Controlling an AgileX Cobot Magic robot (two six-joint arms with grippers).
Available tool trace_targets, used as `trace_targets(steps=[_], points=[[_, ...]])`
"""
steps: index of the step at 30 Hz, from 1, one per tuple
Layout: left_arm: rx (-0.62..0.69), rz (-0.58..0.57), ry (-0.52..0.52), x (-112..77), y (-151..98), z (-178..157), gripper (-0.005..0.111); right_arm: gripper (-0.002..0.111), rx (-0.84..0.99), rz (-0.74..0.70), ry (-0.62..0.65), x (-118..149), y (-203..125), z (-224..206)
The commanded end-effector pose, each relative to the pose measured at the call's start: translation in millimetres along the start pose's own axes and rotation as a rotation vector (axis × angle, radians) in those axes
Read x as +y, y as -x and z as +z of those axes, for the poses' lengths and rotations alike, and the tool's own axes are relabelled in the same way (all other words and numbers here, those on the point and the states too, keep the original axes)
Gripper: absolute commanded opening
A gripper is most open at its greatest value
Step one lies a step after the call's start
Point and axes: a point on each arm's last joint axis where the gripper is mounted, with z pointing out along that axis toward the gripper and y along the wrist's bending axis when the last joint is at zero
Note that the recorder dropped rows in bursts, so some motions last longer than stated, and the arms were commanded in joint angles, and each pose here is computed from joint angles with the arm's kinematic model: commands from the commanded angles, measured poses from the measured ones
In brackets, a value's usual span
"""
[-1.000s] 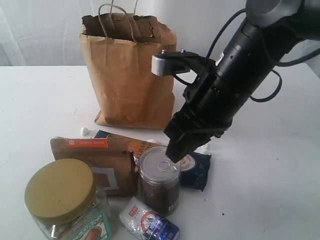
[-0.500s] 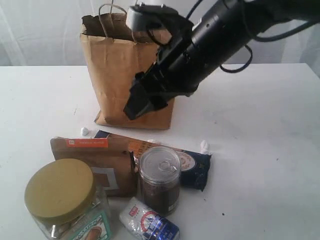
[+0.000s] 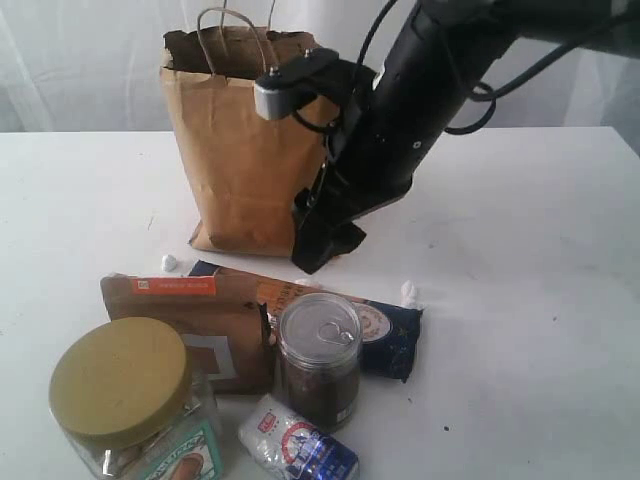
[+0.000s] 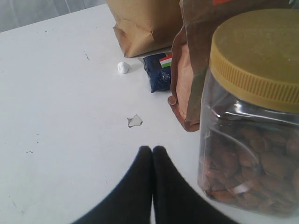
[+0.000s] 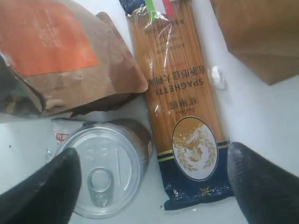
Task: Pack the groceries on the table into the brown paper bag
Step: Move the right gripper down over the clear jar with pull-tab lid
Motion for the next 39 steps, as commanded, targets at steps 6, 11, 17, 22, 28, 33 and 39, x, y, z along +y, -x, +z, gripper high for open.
trace_targets(steps=[6, 11, 17, 22, 28, 33, 39], points=[[-0.003, -0.002, 0.0, 0.0, 0.1, -0.3, 0.0, 0.08, 0.087, -0.027, 0.064, 8.2, -1.4, 16.4], [-0.003, -0.002, 0.0, 0.0, 0.1, -0.3, 0.0, 0.08, 0.043, -0.027, 0.034, 5.5, 2.5, 16.8], [-0.003, -0.002, 0.0, 0.0, 0.1, -0.3, 0.0, 0.08, 0.017, -0.026, 0.018, 4.1, 5.0, 16.9], [-0.003, -0.002, 0.0, 0.0, 0.1, -0.3, 0.0, 0.083, 0.015, -0.025, 0.018, 4.1, 5.1, 16.9], [-0.003, -0.002, 0.0, 0.0, 0.1, -0.3, 0.0, 0.096, 0.07, -0.023, 0.049, 6.9, 0.1, 16.6], [-0.003, -0.002, 0.0, 0.0, 0.1, -0.3, 0.0, 0.096, 0.122, 0.027, 0.081, 10.0, -4.5, 15.9], [-0.003, -0.002, 0.0, 0.0, 0.1, -0.3, 0.0, 0.096, 0.197, 0.039, 0.122, 8.4, -4.8, 49.5]])
